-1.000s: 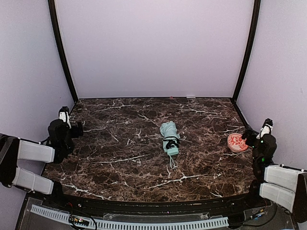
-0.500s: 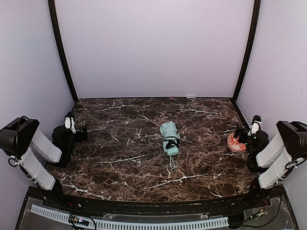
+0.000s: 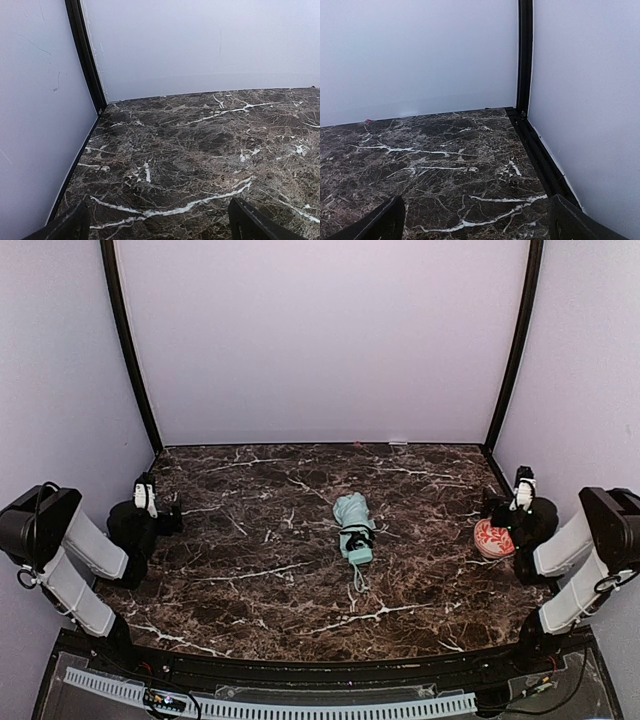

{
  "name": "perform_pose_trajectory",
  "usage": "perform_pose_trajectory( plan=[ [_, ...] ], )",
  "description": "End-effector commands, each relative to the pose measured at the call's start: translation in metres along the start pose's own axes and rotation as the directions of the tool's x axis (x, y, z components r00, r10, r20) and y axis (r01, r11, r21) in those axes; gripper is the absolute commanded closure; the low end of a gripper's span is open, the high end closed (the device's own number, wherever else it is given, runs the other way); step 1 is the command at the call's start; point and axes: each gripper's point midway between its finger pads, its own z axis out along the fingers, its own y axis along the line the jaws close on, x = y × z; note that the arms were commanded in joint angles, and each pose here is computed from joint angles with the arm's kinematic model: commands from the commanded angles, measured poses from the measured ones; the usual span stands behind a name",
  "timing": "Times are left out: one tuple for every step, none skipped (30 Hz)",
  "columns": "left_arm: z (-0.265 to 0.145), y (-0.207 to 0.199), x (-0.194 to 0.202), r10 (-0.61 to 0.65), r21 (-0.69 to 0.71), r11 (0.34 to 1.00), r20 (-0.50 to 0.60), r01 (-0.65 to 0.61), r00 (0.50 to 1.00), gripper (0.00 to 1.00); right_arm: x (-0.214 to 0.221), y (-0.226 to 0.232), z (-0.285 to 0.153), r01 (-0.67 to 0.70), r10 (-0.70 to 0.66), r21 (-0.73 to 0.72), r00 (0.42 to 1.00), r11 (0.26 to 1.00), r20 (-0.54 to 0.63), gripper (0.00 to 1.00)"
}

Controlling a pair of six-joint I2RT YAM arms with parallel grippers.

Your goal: Put away the umbrella

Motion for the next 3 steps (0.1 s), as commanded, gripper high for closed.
perform_pose_trajectory(
  plan=[
    [0.0022,0.0035,-0.0120,-0.007,-0.009,1.000,0.039,0.008,0.999,0.01,-0.0089,0.0041,0.0046,0.019,-0.019,-0.027,1.000,0.999,0.024,0.00],
    [0.0024,0.0037,-0.0118,-0.008,-0.010,1.000,0.038,0.008,0.999,0.01,-0.0091,0.0042,0.0046,0.020,-0.019,-0.027,1.000,0.999,0.025,0.00],
    [0.0028,0.0044,-0.0120,-0.011,-0.012,1.000,0.037,0.011,0.999,0.01,-0.0089,0.0043,0.0042,0.020,-0.019,-0.027,1.000,0.999,0.025,0.00]
  ],
)
